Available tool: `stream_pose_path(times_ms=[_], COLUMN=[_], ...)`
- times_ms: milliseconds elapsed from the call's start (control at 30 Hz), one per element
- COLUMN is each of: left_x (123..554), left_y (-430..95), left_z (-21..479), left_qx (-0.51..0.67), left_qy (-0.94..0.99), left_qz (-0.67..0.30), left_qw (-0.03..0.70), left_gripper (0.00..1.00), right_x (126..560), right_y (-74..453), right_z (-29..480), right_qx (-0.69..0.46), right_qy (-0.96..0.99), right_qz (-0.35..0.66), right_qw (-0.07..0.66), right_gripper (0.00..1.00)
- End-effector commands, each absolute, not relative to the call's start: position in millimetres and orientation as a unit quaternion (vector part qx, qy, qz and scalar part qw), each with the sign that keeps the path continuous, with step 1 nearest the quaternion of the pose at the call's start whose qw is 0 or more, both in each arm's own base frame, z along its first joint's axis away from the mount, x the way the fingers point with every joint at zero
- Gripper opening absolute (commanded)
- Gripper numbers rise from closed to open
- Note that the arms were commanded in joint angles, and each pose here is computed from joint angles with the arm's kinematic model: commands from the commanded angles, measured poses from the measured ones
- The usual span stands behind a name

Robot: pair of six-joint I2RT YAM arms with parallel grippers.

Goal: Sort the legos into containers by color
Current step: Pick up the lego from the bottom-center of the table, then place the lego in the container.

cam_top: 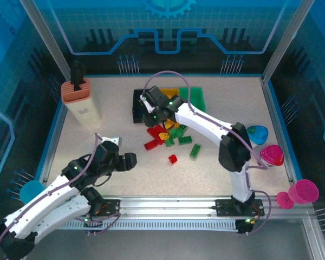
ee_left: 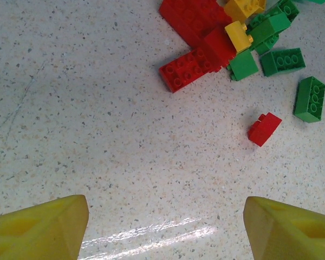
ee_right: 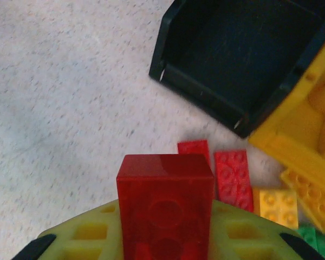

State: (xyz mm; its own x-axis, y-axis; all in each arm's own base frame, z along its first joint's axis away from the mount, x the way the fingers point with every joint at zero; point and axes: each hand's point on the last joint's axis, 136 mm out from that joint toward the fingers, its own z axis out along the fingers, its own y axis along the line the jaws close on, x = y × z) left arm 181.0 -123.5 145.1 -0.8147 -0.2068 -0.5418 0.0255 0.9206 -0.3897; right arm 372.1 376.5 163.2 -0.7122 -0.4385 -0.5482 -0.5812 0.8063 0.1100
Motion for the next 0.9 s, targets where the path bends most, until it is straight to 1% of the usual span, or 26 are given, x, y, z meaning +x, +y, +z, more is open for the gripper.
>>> stream_pose_path(times_ms=[0, 200, 367, 567, 600, 633, 700, 733, 767, 800, 867], left_x=[173, 168, 165, 163, 163, 163, 163, 163, 162, 163, 163], left_y=[-120, -120, -120, -122, -122, -123, -122, -122, -122, -122, -122], left_z=[139, 140, 143, 145, 146, 147, 151, 153, 154, 155, 156], left_qx=[-0.067, -0.070, -0.064, -0.063, -0.062, -0.062, -0.061, -0.061, -0.059, -0.059, -0.056], left_qy=[0.935, 0.932, 0.933, 0.931, 0.931, 0.931, 0.930, 0.930, 0.930, 0.930, 0.930], left_qz=[-0.195, -0.205, -0.205, -0.210, -0.211, -0.211, -0.213, -0.211, -0.212, -0.211, -0.209], left_qw=[0.290, 0.292, 0.290, 0.291, 0.290, 0.291, 0.293, 0.294, 0.295, 0.296, 0.297], left_gripper=[0.76, 0.76, 0.76, 0.76, 0.76, 0.76, 0.76, 0.76, 0.76, 0.76, 0.76], right_x=[389, 423, 450, 485, 489, 493, 495, 495, 493, 491, 485], right_y=[382, 394, 403, 406, 405, 404, 406, 405, 405, 404, 401], right_z=[159, 163, 151, 144, 144, 144, 152, 162, 173, 187, 218], right_qx=[-0.282, -0.265, -0.248, -0.199, -0.188, -0.178, -0.174, -0.169, -0.169, -0.168, -0.167], right_qy=[0.918, 0.915, 0.916, 0.918, 0.918, 0.919, 0.917, 0.916, 0.912, 0.907, 0.898], right_qz=[0.135, 0.145, 0.140, 0.129, 0.126, 0.122, 0.131, 0.130, 0.128, 0.127, 0.138], right_qw=[0.243, 0.268, 0.283, 0.319, 0.324, 0.329, 0.333, 0.341, 0.352, 0.364, 0.383], right_gripper=[0.28, 0.28, 0.28, 0.29, 0.34, 0.44, 0.73, 0.82, 0.85, 0.86, 0.86])
